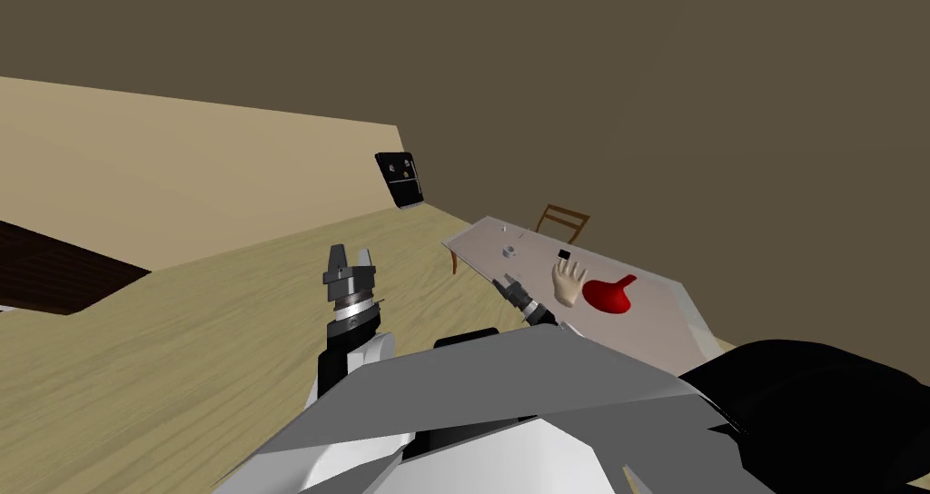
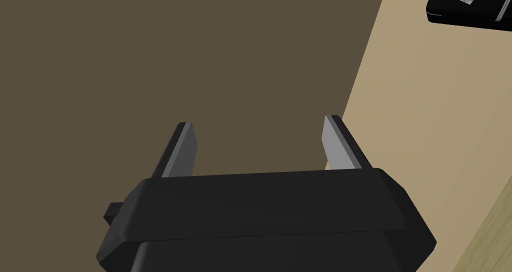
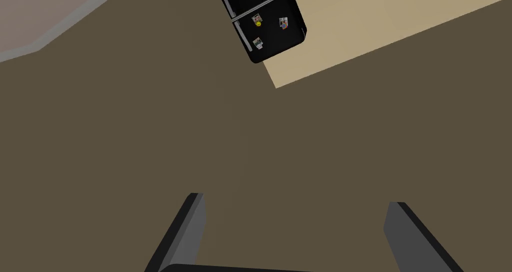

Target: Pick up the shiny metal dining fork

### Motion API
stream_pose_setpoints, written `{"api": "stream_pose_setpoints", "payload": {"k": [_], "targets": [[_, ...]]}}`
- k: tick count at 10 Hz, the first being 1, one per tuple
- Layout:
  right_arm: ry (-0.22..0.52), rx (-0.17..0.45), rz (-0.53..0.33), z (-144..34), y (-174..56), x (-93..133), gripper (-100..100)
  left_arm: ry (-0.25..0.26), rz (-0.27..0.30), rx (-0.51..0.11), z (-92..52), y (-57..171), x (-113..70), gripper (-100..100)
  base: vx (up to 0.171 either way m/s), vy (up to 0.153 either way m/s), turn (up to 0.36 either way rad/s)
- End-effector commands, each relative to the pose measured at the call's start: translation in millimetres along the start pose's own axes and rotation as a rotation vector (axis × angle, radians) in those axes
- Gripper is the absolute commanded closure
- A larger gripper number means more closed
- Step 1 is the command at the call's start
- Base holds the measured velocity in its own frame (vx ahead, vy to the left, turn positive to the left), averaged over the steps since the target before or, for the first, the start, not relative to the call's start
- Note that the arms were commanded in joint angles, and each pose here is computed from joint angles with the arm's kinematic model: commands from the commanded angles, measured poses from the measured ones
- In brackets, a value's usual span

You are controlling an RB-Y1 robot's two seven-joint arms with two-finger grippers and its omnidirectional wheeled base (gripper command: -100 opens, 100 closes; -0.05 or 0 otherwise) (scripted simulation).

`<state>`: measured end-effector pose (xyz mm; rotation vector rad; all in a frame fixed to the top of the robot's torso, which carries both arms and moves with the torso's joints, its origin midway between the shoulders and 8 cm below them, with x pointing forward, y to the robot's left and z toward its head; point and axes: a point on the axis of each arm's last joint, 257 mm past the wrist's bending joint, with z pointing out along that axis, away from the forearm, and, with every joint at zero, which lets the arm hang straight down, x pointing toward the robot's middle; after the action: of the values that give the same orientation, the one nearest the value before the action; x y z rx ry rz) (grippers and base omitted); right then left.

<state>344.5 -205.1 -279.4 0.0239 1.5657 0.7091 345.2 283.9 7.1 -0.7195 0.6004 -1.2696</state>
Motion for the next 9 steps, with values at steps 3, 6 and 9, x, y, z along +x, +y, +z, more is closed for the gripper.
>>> {"api": "stream_pose_setpoints", "payload": {"k": [3,6,9], "targets": [[0.102,0.012,-0.113,-17.3,-11.6,34.4,-100,0.000,0.000,0.000,0.0,0.0,0.0,0,0.050,0.017,0.160],[0.244,0.017,-0.233,-44.9,-29.8,80.6,-100,0.000,0.000,0.000,0.0,0.0,-0.1,0,0.047,0.013,0.184],[0.317,0.011,-0.316,-61.3,-39.9,102.4,-100,0.000,0.000,0.000,0.0,0.0,0.0,0,0.043,0.001,0.151]]}}
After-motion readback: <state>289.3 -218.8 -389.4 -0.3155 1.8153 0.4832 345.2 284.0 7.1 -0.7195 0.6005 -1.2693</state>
